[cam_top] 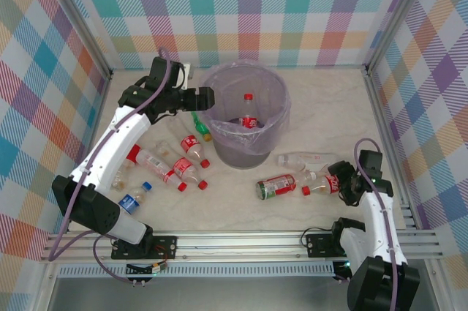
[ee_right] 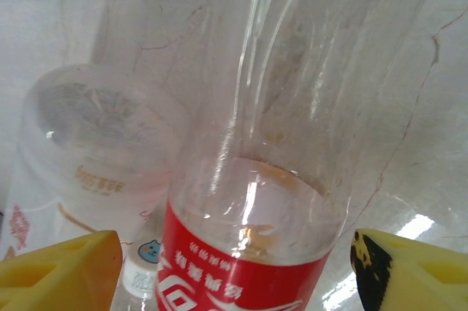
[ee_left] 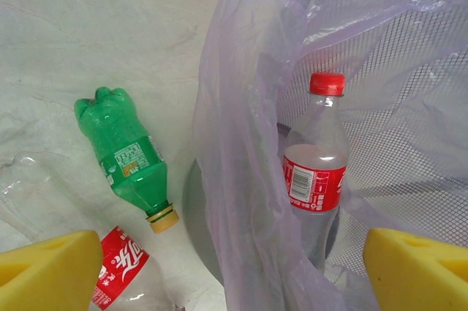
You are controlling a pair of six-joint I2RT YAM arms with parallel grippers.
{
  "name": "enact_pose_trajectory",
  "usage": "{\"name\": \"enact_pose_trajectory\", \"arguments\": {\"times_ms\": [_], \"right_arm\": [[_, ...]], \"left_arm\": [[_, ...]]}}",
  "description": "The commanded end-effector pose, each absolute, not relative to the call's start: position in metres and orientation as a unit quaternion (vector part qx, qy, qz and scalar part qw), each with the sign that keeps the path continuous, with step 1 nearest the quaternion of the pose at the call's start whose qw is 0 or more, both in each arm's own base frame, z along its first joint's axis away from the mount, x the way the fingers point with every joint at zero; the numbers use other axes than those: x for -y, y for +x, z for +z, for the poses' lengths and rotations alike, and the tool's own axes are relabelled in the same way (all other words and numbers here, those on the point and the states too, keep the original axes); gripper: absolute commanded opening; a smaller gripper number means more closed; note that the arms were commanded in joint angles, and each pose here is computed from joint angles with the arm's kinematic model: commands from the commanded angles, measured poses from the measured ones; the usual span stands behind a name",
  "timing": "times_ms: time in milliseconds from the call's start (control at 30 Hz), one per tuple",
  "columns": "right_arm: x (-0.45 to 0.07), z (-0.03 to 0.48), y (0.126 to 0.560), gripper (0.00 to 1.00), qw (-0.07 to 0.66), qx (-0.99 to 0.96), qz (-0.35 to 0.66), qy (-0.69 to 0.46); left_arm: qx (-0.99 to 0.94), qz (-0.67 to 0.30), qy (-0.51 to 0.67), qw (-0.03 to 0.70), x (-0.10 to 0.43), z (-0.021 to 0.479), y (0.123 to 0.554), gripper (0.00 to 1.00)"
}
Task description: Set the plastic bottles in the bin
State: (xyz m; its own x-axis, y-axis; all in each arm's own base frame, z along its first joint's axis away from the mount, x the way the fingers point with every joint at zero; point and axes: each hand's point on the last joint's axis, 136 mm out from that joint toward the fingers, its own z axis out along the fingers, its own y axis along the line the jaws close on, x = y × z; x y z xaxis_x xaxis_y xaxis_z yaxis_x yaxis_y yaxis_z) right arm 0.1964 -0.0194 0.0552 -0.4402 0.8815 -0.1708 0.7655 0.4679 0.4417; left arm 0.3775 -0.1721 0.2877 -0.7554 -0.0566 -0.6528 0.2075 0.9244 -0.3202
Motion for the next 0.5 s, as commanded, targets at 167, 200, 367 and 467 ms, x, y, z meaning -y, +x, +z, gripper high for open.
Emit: {"name": "enact_pose_trajectory", "arguments": {"times_ms": [167, 200, 367, 467], "right_arm": [[0.022, 0.042, 0.205, 0.81, 0.197, -0.838, 0.153, 0.485], [0.023, 0.040, 0.206, 0.81, 0.197, -0.838, 0.152, 0.485], [0.024, 0.034, 0.207, 0.74, 0.201, -0.837, 0.150, 0.486], [0.026, 0.041, 0.206, 0.70, 0.208, -0.840, 0.144, 0.480]], "left_arm": [[-0.919, -0.193, 0.039, 0.342, 0.171, 0.281, 0.380, 0.91], [-0.919, -0.193, 0.039, 0.341, 0.172, 0.280, 0.380, 0.91], [-0.920, -0.193, 0.040, 0.339, 0.172, 0.279, 0.380, 0.92], [-0.920, -0.194, 0.039, 0.340, 0.171, 0.280, 0.380, 0.92]]}}
